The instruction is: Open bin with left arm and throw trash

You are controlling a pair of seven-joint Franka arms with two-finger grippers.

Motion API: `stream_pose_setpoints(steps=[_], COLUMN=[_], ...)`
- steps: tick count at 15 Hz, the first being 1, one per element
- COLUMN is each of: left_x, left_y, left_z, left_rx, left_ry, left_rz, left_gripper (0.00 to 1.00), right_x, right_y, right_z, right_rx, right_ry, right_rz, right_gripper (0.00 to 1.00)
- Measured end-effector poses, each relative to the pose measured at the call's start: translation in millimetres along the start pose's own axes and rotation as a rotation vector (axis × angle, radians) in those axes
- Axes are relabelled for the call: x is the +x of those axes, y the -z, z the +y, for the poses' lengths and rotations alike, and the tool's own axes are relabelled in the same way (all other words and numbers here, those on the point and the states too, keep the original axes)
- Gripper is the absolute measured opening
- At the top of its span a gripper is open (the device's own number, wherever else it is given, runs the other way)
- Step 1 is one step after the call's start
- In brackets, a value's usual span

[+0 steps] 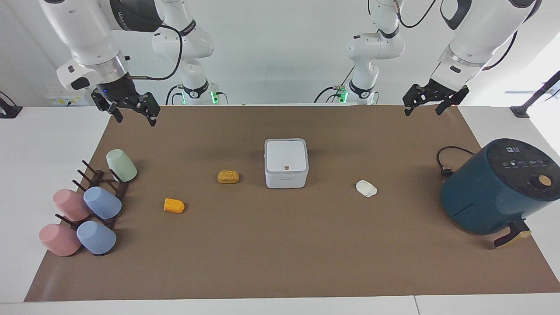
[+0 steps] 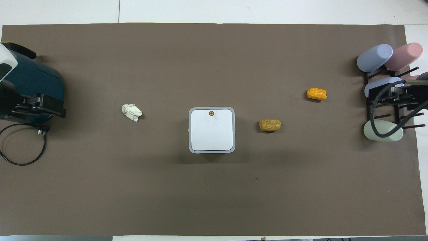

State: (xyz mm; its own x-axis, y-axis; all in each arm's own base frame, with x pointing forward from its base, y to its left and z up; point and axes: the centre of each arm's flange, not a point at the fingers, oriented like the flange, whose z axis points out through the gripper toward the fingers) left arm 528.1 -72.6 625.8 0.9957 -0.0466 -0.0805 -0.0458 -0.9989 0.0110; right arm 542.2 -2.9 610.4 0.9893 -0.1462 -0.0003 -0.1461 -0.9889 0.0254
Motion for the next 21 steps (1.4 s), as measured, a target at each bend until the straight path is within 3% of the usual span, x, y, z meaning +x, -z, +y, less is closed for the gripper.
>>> stream_pose_setpoints(steps=[4,6,7,9,15,21], left_x=[0,3,4,7,28,45], left_y=[0,2,2,-5,-88,-158], left_z=[0,8,17,49,209,319], left_rx=[0.000,-0.004,-0.008,-0.018,-0.063,-0.123], left_ry=[-0.001,-0.007,-0.002,0.002,0.031,0.063], left_rz=[0.004,0.030,0.046,0.069,0.058,0.069], left_gripper=[1.00,1.00,0.92,0.66,0.01,0.01], right_x=[-1,1,5,11,53,67], right_y=[-8,-14,-21,-51,-154,-237], right_z=[0,2,2,4,-4,-12], right_rx=[-0.002,0.001,0.007,0.015,0.026,0.036], right_ry=[0.000,0.011,0.016,0.014,0.017,0.026], right_rz=[-0.016,0.006,0.049,0.105,0.183,0.235], right_gripper=[1.00,1.00,1.00,1.00,1.00,1.00])
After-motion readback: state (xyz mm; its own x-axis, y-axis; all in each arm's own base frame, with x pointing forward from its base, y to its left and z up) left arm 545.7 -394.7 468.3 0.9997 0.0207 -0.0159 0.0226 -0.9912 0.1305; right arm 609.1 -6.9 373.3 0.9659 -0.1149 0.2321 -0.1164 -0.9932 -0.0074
